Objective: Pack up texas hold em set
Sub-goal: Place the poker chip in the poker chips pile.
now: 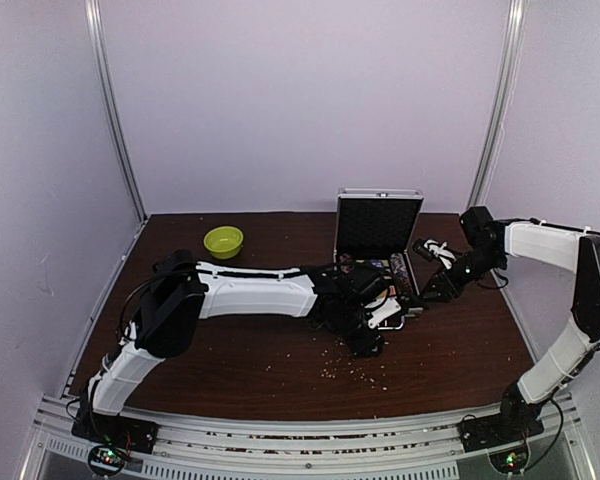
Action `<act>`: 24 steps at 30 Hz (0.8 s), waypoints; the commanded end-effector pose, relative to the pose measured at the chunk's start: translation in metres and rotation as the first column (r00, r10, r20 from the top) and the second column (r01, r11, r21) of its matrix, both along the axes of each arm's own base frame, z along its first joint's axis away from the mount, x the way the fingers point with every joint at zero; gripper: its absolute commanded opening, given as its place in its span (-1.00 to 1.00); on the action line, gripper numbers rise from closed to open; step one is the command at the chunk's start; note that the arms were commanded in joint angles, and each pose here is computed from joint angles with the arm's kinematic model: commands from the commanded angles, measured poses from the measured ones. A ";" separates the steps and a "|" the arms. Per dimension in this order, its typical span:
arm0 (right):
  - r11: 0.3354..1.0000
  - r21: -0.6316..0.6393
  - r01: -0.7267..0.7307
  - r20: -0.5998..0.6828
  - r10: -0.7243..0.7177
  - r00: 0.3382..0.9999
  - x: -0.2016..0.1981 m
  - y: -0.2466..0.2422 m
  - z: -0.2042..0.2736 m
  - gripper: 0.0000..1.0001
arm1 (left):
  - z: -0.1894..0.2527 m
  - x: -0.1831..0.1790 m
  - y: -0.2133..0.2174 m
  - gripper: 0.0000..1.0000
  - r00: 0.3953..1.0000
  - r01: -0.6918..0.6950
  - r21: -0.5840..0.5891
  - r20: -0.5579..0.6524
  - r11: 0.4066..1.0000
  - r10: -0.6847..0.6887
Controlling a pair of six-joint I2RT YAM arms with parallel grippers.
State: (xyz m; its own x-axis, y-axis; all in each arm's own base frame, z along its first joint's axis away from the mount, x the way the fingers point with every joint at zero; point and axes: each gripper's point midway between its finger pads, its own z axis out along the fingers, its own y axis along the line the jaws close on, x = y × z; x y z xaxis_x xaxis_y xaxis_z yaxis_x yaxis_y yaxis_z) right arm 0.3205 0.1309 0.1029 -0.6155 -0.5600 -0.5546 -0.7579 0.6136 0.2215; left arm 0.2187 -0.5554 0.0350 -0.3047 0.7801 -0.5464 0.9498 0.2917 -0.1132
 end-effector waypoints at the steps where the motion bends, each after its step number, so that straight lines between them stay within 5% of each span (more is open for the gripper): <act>1: 1.000 -0.006 -0.006 -0.024 0.006 1.000 -0.005 -0.002 -0.006 0.01 | -0.005 0.001 -0.004 -0.22 1.000 0.019 0.000 0.001 1.000 -0.019; 12: 1.000 -0.001 -0.011 -0.034 0.011 0.999 -0.006 -0.001 -0.007 0.01 | -0.005 0.003 -0.003 -0.08 1.000 0.008 0.005 0.013 1.000 -0.008; 24: 0.998 0.026 -0.057 -0.007 0.057 0.998 -0.008 0.004 0.017 0.08 | 0.045 0.011 0.001 0.05 0.995 0.015 -0.023 0.100 1.000 -0.012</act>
